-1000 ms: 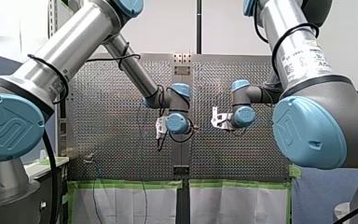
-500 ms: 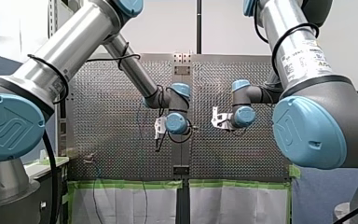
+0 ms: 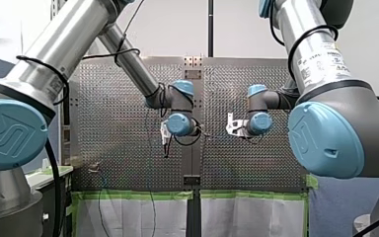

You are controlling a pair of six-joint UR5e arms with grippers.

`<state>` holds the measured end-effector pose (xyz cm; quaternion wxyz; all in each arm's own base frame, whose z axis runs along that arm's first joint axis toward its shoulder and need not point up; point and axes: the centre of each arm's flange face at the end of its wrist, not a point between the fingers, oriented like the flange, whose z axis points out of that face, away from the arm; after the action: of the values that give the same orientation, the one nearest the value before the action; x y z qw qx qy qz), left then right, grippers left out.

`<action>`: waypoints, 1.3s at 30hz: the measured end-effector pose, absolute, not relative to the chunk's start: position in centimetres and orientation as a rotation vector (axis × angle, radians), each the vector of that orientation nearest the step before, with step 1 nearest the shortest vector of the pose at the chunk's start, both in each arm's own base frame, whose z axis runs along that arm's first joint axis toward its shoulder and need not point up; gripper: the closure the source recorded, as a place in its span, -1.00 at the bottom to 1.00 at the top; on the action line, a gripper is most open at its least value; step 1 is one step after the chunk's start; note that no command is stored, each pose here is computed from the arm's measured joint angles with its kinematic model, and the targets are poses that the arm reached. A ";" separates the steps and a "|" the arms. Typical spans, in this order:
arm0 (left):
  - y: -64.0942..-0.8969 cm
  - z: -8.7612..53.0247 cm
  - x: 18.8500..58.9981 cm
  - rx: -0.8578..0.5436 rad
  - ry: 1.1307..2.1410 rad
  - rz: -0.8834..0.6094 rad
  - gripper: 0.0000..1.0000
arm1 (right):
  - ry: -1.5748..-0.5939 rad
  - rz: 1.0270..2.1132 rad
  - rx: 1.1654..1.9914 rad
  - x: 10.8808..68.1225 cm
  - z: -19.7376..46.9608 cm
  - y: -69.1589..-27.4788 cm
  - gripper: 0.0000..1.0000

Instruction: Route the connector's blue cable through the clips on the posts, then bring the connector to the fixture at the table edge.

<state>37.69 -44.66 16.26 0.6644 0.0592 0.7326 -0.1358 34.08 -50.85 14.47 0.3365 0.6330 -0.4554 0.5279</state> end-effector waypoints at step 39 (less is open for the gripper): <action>-38.2 22.2 29.2 -0.074 1.509 -0.436 -0.97 | -1.210 1.356 1.641 32.7 14.3 -51.6 1.00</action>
<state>29.15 -38.20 22.21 0.7066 -0.0332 0.6790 -0.1962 32.71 -51.55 14.35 0.3399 0.6303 -0.4647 0.5208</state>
